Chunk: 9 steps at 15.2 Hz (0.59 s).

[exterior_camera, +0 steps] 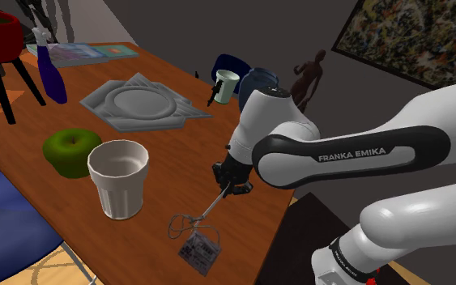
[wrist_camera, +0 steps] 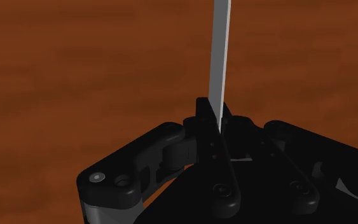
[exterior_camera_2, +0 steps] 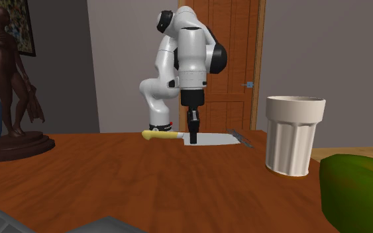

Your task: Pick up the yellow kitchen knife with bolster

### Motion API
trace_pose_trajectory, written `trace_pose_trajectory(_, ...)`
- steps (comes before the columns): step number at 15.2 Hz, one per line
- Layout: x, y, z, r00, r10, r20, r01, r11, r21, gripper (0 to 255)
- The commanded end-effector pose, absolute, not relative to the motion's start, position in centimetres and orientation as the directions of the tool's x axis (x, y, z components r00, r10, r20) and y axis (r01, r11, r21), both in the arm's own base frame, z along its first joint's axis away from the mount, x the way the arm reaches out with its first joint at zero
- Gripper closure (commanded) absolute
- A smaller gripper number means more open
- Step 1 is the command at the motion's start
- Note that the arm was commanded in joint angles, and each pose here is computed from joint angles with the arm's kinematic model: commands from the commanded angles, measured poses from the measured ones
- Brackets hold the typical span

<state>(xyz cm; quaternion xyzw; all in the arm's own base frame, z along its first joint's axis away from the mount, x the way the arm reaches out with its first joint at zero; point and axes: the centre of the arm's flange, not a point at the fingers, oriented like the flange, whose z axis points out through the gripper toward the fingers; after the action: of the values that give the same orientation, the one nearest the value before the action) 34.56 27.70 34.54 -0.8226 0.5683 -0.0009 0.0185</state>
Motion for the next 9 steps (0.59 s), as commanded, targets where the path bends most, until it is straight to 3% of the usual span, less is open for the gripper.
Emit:
trace_pose_trajectory(1,34.6,27.7,35.1,0.354,-0.935,-0.020,-0.935,-0.353,-0.031,255)
trace_pose_trajectory(9,34.6,27.7,39.3,0.354,-0.935,-0.020,-0.935,-0.353,-0.031,255)
